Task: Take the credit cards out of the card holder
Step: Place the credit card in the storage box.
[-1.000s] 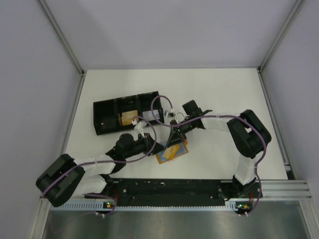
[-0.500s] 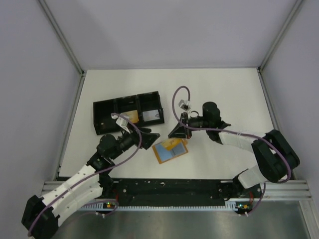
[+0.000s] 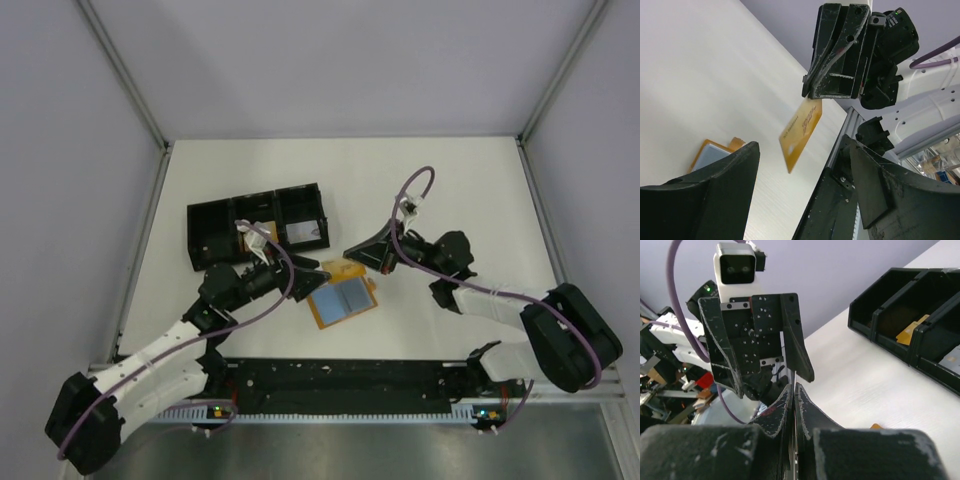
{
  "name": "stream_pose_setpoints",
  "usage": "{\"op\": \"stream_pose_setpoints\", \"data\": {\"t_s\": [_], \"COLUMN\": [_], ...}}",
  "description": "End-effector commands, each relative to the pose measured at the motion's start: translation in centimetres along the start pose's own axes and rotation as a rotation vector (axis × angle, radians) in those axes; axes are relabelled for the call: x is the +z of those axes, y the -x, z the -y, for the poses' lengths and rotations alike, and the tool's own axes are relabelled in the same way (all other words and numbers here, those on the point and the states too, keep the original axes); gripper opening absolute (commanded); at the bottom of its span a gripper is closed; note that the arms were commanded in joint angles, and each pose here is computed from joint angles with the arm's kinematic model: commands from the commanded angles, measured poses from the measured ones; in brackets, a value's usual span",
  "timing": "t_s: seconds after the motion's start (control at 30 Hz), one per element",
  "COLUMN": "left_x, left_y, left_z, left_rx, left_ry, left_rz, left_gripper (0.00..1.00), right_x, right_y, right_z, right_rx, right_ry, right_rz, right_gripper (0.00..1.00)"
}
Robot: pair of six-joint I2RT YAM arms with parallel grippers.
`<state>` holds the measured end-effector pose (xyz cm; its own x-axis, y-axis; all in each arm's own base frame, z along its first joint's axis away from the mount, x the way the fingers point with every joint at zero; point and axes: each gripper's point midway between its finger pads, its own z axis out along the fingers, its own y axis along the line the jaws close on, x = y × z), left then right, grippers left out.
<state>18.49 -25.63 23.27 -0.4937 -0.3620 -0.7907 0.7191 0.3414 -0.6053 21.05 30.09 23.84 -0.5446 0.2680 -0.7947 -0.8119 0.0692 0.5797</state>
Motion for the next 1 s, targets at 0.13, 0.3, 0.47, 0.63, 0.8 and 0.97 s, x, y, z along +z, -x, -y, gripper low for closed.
{"op": "stream_pose_setpoints", "data": {"t_s": [0.13,0.3,0.47,0.63,0.8,0.97], "left_x": [1.2,1.6,1.8,1.6,0.6,-2.0], "left_y": [1.4,1.3,1.3,1.6,2.0,2.7], "left_z": [3.2,3.2,3.2,2.4,-1.3,-6.4], "left_rx": [-0.013,-0.02,-0.022,0.003,0.011,-0.002], "left_ry": [-0.167,-0.172,-0.176,-0.128,0.1,0.38], "left_rz": [0.021,0.017,0.021,0.04,0.042,-0.053], "left_gripper": [0.71,0.59,0.13,0.0,0.0,0.0], "right_x": [-0.1,-0.2,-0.2,-0.4,-1.9,-3.3], "right_y": [3.9,4.0,3.9,3.7,4.1,3.5], "right_z": [-2.5,-2.8,-2.6,-2.1,-0.2,2.1], "right_rx": [-0.036,-0.025,-0.011,-0.002,0.002,-0.032], "right_ry": [0.055,0.067,0.066,0.052,-0.03,-0.165], "right_rz": [0.164,0.179,0.179,0.173,0.197,0.148], "right_gripper": [0.0,0.0,0.0,0.01,0.52,0.8]}}
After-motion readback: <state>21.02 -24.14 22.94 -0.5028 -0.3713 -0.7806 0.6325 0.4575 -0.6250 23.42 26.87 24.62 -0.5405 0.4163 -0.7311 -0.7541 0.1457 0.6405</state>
